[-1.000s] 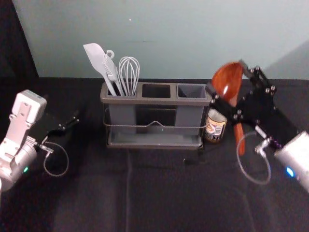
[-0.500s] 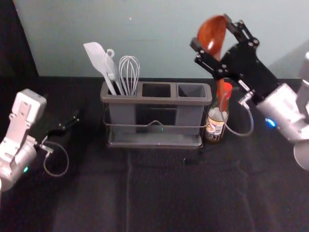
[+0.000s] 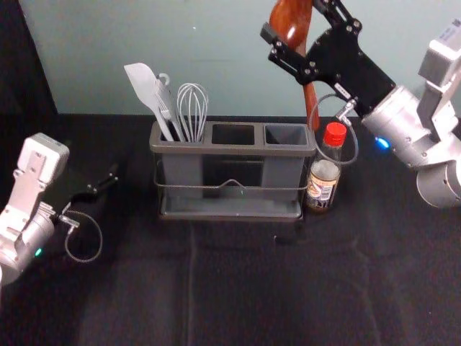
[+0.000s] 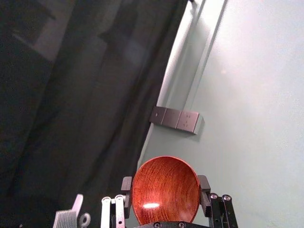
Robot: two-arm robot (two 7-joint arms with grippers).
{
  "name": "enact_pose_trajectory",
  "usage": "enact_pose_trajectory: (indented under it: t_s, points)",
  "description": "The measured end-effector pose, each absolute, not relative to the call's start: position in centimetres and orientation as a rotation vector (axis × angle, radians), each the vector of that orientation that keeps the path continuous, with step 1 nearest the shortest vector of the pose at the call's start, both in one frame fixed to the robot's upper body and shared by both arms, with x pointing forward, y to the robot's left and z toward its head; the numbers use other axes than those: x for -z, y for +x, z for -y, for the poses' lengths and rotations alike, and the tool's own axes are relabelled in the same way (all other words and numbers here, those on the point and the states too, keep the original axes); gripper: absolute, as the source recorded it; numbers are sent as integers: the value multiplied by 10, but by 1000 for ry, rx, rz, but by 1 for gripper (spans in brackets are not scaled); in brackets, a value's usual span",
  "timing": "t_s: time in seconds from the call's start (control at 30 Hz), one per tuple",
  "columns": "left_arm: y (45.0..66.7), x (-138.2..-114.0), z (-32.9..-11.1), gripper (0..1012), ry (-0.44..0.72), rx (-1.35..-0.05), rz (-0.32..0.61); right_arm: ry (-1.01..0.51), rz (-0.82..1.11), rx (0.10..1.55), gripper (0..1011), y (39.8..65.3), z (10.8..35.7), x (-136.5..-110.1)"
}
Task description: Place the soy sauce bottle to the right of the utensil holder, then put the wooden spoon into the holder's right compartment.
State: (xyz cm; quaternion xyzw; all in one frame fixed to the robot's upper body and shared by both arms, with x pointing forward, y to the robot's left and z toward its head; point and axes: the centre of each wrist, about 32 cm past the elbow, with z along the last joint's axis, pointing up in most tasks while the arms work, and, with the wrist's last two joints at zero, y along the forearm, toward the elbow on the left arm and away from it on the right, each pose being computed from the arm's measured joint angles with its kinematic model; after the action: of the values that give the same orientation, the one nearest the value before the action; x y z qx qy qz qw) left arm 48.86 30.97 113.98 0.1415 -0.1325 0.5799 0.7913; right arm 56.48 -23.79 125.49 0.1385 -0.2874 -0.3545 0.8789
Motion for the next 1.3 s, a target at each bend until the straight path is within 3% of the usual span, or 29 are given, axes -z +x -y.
enact_pose_trajectory:
  t_s: [0.3, 0.87, 1.3]
  points:
    - [489, -1140, -310, 1000, 305, -1248, 285, 340, 591, 733, 837, 581, 230, -1249]
    - [489, -1140, -310, 1000, 304, -1248, 285, 504, 536, 772, 837, 589, 214, -1198]
    - [489, -1140, -310, 1000, 304, -1248, 285, 543, 504, 789, 837, 587, 210, -1167]
